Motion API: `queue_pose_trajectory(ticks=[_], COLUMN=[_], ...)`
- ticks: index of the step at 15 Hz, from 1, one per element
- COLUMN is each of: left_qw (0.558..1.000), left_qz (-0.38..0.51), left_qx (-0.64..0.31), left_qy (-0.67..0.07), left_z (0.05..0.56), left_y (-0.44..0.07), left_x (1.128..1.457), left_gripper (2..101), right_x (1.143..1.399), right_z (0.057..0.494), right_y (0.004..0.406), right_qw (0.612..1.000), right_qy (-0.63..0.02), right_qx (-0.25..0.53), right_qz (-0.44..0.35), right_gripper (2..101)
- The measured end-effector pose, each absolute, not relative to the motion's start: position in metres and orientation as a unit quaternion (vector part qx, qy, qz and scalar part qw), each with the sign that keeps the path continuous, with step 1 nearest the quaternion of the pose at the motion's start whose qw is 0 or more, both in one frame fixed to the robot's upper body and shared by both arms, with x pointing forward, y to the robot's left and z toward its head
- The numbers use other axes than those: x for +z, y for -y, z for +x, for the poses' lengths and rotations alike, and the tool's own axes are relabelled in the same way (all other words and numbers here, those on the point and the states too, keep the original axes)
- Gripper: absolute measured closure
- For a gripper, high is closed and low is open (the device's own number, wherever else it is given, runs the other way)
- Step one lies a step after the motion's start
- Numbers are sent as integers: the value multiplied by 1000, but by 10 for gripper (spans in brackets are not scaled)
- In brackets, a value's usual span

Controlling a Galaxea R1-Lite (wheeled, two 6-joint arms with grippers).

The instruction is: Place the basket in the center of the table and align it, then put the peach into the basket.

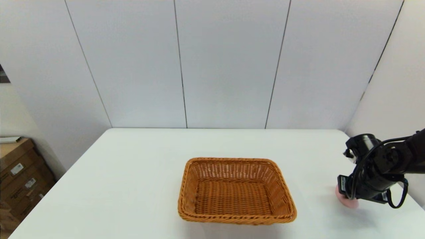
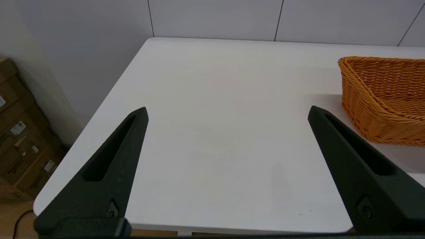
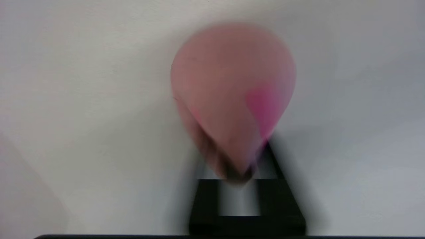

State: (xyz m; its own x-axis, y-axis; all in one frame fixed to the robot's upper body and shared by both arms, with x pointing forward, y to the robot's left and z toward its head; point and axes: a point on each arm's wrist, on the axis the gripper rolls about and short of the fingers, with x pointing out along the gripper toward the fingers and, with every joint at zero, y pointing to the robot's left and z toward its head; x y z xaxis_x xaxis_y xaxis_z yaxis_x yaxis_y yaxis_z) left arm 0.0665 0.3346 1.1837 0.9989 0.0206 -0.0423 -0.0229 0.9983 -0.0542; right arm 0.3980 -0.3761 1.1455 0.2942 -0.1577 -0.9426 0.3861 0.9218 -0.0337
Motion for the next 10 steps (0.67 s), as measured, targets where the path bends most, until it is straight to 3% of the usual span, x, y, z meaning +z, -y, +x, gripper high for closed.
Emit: queue_pose_trajectory(ticks=[5,10], left_qw=[999,999], left_qz=[-28,-27], left_qx=[11,11], left_qy=[-21,-21], left_z=[67,67], left_y=[-335,-335], left_x=[1184,1184], left_gripper=[54,54], right_x=[1173,1245], right_z=[393,365], right_y=[374,340], right_qw=[820,876], right_qy=[-538,-461], right_qx=[-149,-41], right_qz=[126,137], right_gripper=[975,976])
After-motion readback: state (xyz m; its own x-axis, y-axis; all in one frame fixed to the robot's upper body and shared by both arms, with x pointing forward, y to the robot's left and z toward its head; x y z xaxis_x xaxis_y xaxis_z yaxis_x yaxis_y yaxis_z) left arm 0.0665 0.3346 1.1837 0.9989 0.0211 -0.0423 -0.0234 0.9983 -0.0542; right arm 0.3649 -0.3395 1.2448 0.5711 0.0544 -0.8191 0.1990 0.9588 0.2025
